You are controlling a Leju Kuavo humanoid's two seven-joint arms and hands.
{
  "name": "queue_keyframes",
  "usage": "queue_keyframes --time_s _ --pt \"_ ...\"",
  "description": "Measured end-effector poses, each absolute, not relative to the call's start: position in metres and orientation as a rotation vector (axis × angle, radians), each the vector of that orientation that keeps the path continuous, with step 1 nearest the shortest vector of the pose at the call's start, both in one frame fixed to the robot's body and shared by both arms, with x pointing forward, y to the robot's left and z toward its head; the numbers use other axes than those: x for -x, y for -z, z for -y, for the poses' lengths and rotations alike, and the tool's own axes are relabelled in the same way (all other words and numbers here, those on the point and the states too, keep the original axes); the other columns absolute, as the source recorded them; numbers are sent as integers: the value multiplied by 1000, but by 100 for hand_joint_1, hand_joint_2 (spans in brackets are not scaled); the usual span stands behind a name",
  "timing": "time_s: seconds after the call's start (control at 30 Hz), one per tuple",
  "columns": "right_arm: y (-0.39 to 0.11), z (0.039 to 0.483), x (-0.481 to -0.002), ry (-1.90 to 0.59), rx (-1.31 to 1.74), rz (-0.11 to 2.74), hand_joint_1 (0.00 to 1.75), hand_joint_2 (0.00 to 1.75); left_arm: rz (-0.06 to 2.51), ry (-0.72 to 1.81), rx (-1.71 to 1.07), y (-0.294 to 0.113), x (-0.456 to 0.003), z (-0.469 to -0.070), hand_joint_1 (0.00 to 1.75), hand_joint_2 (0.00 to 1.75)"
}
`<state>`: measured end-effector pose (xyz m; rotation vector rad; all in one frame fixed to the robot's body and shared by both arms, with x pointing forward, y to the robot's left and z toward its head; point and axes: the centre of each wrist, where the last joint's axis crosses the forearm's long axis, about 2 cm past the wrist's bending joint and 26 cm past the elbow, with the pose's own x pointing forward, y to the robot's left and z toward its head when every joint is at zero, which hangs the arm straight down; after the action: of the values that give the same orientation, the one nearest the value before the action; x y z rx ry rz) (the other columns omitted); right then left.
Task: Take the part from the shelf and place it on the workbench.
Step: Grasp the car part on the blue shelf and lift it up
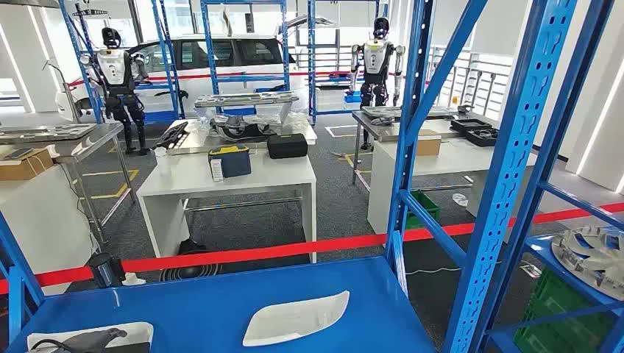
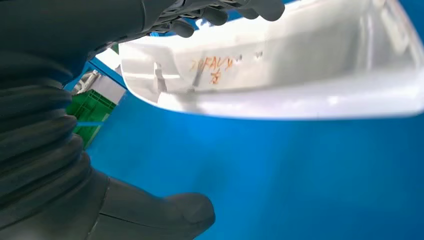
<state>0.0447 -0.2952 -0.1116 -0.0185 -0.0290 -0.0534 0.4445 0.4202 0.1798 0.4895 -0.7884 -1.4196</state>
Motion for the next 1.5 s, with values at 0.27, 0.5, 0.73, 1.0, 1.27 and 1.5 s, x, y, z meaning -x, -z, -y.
queue_keyframes --time_s 0.27,0.5,0.73,1.0,1.27,1.5 --pt "112 295 -45 43 19 30 0 0 755 1435 -499 -172 -440 -422 174 175" --pt "112 295 -45 29 21 30 0 0 743 1449 -512 -164 -435 -423 175 175" --pt "112 294 -45 15 19 30 0 0 786 1439 -558 -164 -434 -427 175 175" --pt "112 294 -45 15 19 27 0 0 807 1439 -577 -162 -433 -427 175 175" --pt "112 293 -45 15 19 26 0 0 839 1445 -589 -158 -431 -426 175 175" --pt "112 293 -45 20 19 27 0 0 1033 1357 -660 -149 -427 -421 175 175"
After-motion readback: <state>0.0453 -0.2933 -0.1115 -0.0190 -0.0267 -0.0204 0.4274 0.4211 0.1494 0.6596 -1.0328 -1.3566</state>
